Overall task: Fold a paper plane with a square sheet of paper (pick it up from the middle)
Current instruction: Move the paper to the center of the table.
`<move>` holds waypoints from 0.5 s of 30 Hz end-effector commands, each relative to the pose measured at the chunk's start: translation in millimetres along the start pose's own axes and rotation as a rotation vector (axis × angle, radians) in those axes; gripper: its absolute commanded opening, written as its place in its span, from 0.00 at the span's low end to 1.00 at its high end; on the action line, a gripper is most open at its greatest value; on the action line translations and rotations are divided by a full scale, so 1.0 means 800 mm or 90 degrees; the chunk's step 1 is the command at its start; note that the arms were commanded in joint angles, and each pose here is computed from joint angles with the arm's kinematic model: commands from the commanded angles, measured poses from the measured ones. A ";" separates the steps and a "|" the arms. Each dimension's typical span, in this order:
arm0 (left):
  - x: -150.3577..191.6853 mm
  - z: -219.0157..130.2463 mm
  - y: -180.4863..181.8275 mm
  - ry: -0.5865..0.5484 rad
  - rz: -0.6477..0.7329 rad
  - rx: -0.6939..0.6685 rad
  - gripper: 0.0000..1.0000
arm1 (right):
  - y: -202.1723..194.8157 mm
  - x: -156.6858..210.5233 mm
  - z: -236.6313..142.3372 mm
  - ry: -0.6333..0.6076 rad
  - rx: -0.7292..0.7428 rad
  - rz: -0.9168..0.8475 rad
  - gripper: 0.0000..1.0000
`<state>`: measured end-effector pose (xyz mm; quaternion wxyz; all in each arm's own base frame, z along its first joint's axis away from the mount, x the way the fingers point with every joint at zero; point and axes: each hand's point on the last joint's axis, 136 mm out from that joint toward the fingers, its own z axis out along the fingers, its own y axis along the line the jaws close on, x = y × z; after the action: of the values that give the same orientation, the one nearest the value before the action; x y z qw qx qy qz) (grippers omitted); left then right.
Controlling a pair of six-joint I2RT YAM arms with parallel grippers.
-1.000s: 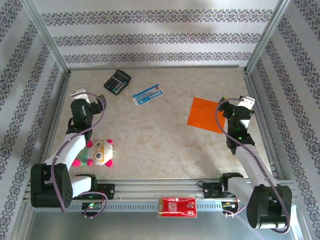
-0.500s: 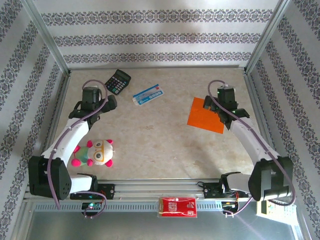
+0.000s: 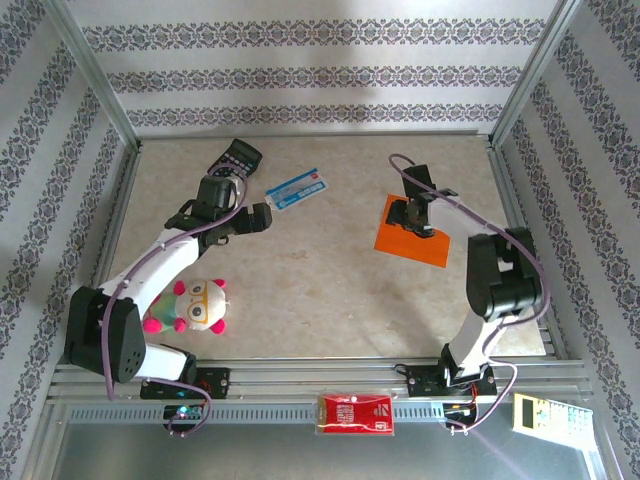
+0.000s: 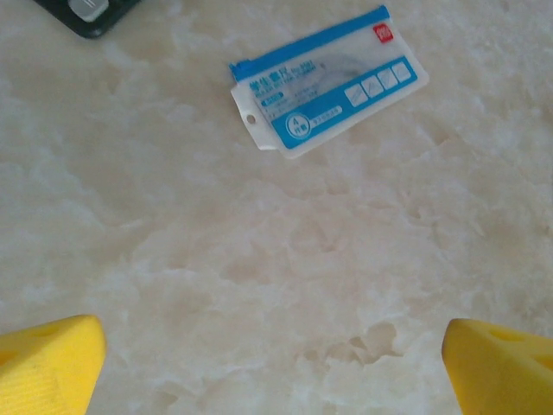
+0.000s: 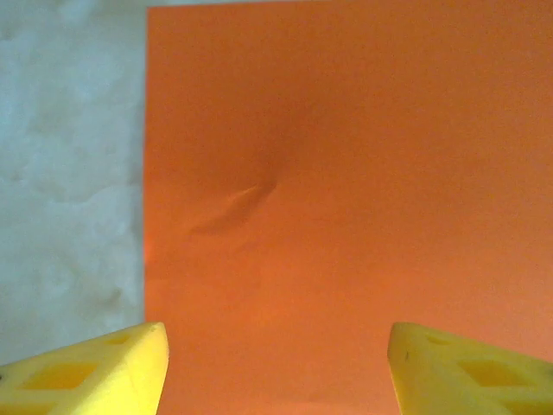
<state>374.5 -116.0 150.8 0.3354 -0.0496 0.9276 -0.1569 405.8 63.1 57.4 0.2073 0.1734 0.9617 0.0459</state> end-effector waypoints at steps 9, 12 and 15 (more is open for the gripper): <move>0.004 0.008 -0.021 0.008 0.000 0.047 1.00 | 0.035 0.021 0.047 0.079 -0.075 0.085 0.65; 0.006 0.008 -0.017 -0.001 -0.016 0.041 1.00 | 0.048 0.037 0.041 0.100 -0.110 0.096 0.66; 0.010 0.005 -0.016 -0.009 -0.027 0.047 1.00 | 0.057 0.061 0.039 0.125 -0.130 0.115 0.66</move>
<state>372.1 -125.0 139.1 0.3232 -0.0509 0.9277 -0.1796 412.8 99.8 23.0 0.1612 0.2217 0.9517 0.1385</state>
